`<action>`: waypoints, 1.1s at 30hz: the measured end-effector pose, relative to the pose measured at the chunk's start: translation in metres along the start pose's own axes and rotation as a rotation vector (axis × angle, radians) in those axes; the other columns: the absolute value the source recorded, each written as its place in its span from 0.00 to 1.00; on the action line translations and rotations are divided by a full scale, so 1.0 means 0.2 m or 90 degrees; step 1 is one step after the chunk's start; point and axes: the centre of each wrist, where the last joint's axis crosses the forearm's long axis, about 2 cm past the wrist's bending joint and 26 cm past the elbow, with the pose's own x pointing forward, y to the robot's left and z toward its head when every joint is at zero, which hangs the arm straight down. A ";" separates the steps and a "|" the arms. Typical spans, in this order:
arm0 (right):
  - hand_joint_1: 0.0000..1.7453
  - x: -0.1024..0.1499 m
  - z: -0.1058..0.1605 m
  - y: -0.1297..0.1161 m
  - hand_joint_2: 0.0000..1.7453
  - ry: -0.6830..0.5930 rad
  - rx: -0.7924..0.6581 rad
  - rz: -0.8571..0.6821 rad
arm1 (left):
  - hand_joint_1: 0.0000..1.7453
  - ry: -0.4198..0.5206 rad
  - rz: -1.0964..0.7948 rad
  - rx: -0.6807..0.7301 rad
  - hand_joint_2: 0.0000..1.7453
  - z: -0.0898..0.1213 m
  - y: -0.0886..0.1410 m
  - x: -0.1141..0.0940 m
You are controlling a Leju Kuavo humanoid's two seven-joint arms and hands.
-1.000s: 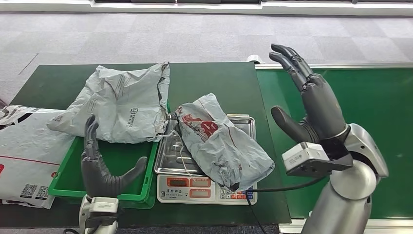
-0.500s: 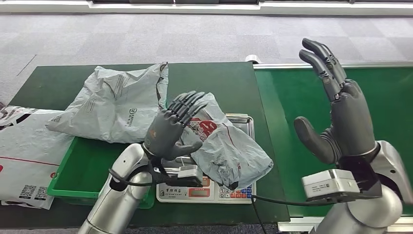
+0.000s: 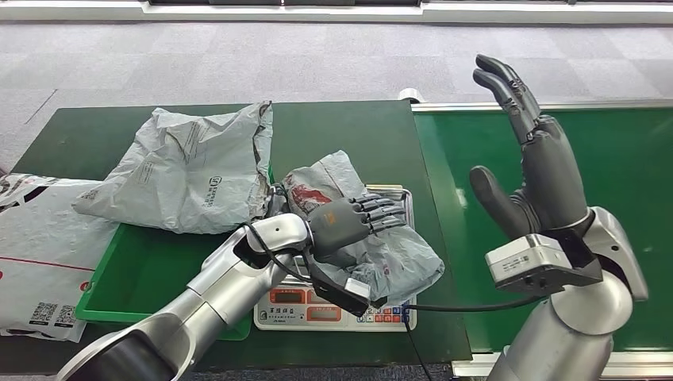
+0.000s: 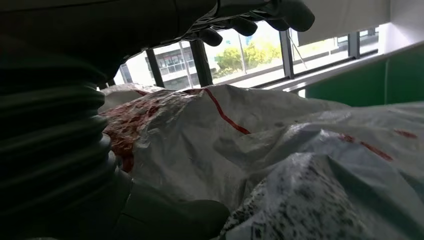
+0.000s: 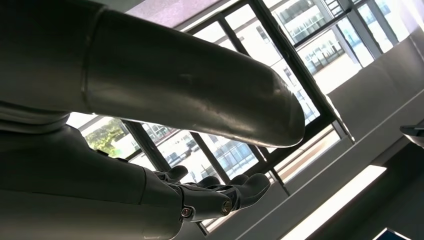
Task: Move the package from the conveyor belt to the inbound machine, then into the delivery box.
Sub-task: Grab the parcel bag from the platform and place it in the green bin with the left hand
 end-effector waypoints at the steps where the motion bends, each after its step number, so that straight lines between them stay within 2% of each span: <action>1: 0.00 0.00 0.00 0.00 0.00 0.000 0.000 -0.002 | 0.00 -0.008 0.001 -0.016 1.00 -0.01 -0.01 0.00; 8: 0.00 -0.01 0.00 0.01 0.00 -0.003 -0.003 -0.010 | 0.00 -0.036 -0.009 -0.085 1.00 -0.06 0.00 -0.02; 21: 0.00 -0.01 0.00 0.01 0.00 -0.003 -0.003 -0.011 | 0.00 -0.038 -0.015 -0.112 1.00 -0.07 -0.01 -0.03; 22: 0.00 -0.01 0.00 0.01 0.00 -0.003 -0.003 -0.011 | 0.03 -0.038 -0.015 -0.113 1.00 -0.07 -0.01 -0.03; 25: 0.00 -0.01 0.00 0.01 0.00 -0.002 -0.002 -0.010 | 0.78 -0.042 -0.014 -0.124 1.00 -0.07 -0.01 -0.03; 26: 0.00 -0.01 0.00 0.01 0.00 -0.001 -0.002 -0.010 | 1.00 -0.045 -0.013 -0.131 1.00 -0.08 0.00 -0.03; 33: 0.00 -0.01 0.01 0.02 0.00 0.003 0.000 -0.014 | 1.00 -0.057 0.009 -0.143 1.00 -0.08 0.01 -0.05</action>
